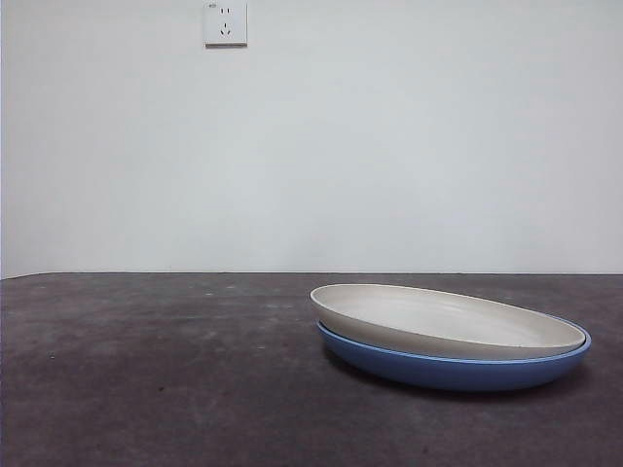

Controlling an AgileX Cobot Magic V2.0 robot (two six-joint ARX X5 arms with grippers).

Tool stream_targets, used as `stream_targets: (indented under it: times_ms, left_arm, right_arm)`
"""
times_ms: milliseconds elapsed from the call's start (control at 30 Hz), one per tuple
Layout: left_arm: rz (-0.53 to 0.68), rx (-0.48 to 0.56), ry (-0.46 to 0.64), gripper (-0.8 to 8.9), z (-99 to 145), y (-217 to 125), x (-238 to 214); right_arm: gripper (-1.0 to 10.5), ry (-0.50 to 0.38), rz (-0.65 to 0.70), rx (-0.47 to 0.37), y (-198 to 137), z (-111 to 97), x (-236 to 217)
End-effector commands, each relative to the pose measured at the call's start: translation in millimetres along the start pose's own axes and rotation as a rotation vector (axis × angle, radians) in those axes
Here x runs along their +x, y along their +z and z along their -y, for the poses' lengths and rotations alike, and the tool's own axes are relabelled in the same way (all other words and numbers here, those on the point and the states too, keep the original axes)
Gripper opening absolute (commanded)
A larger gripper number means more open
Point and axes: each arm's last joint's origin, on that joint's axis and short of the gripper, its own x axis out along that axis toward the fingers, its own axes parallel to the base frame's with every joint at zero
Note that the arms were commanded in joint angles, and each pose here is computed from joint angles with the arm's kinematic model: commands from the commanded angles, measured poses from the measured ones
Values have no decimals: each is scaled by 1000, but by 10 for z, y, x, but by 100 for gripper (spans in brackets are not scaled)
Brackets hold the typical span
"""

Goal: Pick up the white plate, put it on the blue plate, put it on desk

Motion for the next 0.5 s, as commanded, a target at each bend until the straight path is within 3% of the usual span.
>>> stream_targets:
  times_ms: [33,200,500]
  left_arm:
    - [36,36,4,635,14,31,-38]
    - [44,42,5,635,23,20,-60]
    - [40,40,4,635,23,16,-59]
  right_arm:
    - [657,0,1,4,120,5,52]
    - [623,-9,-32,0,350,115,283]
    - [618,103,-119,88,784,469,914]
